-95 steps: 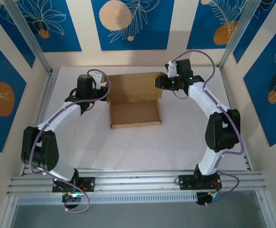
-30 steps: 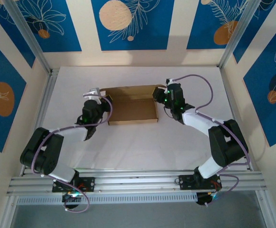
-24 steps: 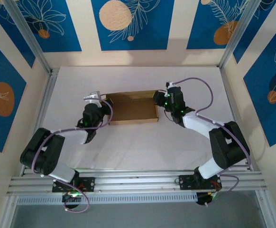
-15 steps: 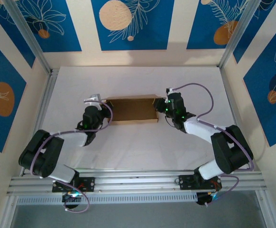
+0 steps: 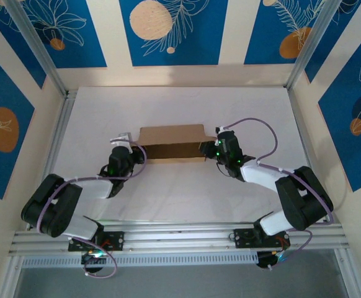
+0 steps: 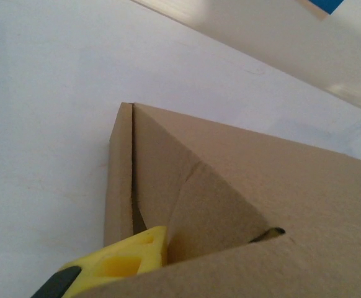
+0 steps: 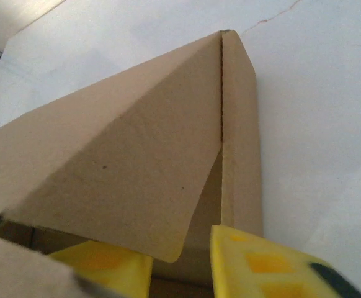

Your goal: Fold the paper box

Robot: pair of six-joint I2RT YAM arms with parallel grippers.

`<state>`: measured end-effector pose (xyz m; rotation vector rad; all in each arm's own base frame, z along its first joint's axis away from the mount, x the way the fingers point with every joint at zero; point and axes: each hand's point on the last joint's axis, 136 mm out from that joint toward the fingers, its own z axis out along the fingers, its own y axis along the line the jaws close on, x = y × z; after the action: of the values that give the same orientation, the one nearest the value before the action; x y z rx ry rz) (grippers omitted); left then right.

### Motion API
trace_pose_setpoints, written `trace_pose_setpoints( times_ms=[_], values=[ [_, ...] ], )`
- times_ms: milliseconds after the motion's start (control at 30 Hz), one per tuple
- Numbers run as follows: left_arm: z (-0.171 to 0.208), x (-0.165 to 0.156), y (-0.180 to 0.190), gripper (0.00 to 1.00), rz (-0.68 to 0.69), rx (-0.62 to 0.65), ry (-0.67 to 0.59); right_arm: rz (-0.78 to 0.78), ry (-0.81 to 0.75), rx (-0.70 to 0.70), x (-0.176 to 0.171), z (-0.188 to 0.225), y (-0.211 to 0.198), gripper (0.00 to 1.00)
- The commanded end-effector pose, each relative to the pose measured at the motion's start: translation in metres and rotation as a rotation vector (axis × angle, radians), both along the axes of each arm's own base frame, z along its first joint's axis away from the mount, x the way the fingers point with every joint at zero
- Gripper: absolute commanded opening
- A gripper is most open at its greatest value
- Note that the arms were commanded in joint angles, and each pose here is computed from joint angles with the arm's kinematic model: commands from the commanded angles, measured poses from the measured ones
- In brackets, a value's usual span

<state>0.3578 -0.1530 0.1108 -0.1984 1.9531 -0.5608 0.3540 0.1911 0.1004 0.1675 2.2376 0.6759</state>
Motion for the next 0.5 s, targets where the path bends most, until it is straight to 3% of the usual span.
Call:
trace_pose_setpoints(
  times_ms=[0, 233, 467],
  values=[
    [-0.002, -0.004, 0.004, 0.19, 0.017, 0.041, 0.021, -0.005, -0.034, -0.018, 0.000, 0.018, -0.003, 0.44],
    [0.003, -0.001, 0.007, 0.18, 0.026, 0.104, 0.032, 0.023, -0.075, 0.010, -0.008, 0.049, -0.008, 0.69],
    [0.005, 0.002, 0.003, 0.18, 0.016, 0.140, 0.039, 0.086, -0.072, 0.105, -0.040, 0.056, -0.003, 0.71]
  ],
)
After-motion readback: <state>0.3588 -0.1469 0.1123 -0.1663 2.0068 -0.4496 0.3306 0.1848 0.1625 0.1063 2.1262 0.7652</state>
